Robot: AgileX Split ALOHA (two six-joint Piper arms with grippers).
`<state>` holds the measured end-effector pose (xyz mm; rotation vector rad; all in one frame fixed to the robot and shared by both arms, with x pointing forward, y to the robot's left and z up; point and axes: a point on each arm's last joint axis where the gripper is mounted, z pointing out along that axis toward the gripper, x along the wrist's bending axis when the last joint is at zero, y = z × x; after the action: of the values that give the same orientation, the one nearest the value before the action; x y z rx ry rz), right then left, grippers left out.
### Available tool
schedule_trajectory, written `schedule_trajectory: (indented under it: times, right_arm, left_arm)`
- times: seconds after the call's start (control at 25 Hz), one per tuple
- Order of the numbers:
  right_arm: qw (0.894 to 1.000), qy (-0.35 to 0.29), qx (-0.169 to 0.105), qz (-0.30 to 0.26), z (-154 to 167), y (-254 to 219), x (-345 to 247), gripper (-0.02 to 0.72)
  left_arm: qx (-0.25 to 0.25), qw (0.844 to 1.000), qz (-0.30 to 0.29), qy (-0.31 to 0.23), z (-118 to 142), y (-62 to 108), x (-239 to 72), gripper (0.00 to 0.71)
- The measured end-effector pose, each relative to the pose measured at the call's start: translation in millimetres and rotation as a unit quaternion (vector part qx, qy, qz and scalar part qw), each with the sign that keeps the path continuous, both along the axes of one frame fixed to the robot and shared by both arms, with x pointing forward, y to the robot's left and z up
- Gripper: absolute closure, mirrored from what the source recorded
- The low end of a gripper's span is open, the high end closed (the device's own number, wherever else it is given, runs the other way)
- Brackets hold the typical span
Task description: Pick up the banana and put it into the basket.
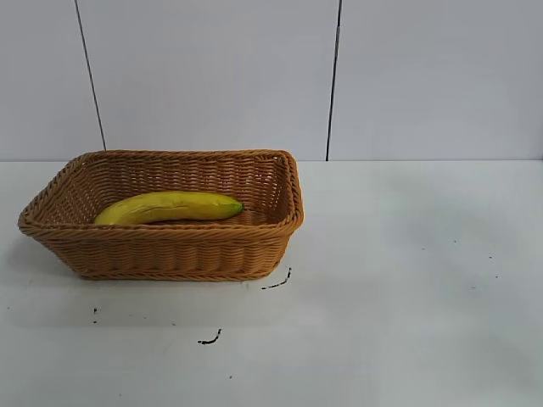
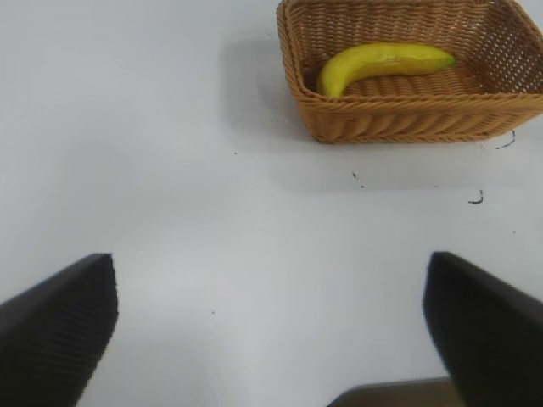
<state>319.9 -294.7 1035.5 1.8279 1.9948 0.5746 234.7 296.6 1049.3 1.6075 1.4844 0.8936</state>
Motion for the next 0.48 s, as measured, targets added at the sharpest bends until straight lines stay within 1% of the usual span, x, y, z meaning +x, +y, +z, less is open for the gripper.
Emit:
schedule_trajectory:
  times: [0.08, 0.24, 0.32, 0.48]
  right_arm:
    - [0.998, -0.057, 0.000, -0.005, 5.9, -0.2, -14.8, 0.014]
    - [0.988, -0.154, -0.004, -0.015, 15.3, -1.5, -42.2, 0.014]
    - [0.981, -0.191, -0.005, -0.021, 17.2, -2.3, -54.1, 0.014]
    - [0.970, -0.241, -0.002, -0.032, 18.9, -3.1, -70.2, 0.014]
  left_arm:
    - [0.000, 1.000, 0.000, 0.000, 0.0, 0.0, 0.0, 0.015]
    - [0.000, 1.000, 0.000, 0.000, 0.0, 0.0, 0.0, 0.015]
    - [0.000, 1.000, 0.000, 0.000, 0.0, 0.0, 0.0, 0.015]
    - [0.000, 1.000, 0.000, 0.000, 0.0, 0.0, 0.0, 0.015]
